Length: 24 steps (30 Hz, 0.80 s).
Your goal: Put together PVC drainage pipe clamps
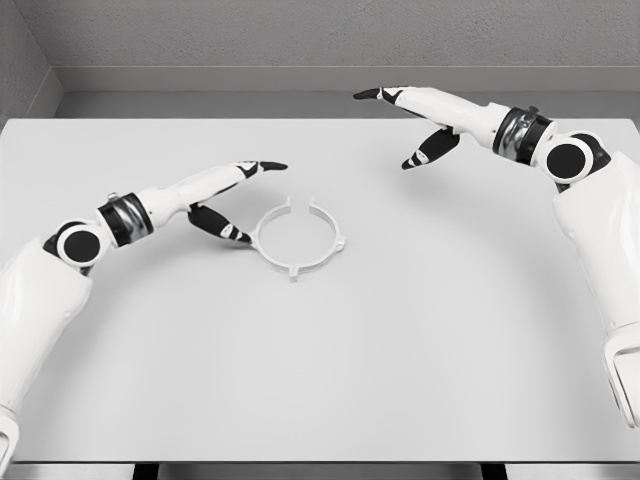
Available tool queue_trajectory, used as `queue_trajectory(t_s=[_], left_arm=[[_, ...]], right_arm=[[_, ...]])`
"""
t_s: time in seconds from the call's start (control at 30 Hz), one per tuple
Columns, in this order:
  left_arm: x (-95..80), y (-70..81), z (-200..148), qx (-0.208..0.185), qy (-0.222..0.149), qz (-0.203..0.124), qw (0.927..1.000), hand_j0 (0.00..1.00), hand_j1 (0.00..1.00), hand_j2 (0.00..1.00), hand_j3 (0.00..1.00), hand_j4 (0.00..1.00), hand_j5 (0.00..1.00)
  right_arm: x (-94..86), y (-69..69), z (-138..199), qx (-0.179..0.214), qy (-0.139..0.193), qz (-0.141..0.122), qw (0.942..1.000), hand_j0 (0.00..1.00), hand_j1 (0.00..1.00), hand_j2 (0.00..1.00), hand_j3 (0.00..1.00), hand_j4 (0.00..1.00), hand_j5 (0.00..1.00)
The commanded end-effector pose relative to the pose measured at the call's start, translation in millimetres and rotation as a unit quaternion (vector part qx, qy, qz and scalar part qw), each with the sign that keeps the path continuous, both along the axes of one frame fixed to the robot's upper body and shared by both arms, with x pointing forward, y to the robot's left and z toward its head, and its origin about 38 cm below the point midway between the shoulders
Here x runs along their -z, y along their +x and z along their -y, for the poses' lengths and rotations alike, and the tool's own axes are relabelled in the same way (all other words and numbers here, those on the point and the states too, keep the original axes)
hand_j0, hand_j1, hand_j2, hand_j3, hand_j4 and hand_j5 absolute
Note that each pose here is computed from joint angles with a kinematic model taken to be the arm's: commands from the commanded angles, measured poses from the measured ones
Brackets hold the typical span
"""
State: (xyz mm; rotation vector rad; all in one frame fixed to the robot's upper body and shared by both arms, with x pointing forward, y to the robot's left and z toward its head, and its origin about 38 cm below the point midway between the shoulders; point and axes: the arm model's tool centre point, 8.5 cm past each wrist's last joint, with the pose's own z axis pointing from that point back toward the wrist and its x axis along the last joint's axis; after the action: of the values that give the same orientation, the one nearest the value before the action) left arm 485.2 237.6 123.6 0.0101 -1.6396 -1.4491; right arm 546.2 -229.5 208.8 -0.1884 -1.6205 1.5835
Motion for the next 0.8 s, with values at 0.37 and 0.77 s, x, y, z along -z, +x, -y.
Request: queue_trajectory(t_s=[0.37,0.77], left_arm=[[-5.2,58.4,57.5,-0.01,0.015,-0.06,0.9981,1.0,1.0,1.0,1.0,1.0,1.0],[-30.5,70.3,50.0,-0.022,0.026,-0.026,0.9991,1.0,1.0,1.0,1.0,1.0,1.0]], right_arm=[[-1.4,0.2,1.3,0.002,0.005,0.0,1.0,1.0,1.0,1.0,1.0,1.0,1.0],[-1.4,0.2,0.5,0.001,0.005,0.0,1.0,1.0,1.0,1.0,1.0,1.0,1.0]])
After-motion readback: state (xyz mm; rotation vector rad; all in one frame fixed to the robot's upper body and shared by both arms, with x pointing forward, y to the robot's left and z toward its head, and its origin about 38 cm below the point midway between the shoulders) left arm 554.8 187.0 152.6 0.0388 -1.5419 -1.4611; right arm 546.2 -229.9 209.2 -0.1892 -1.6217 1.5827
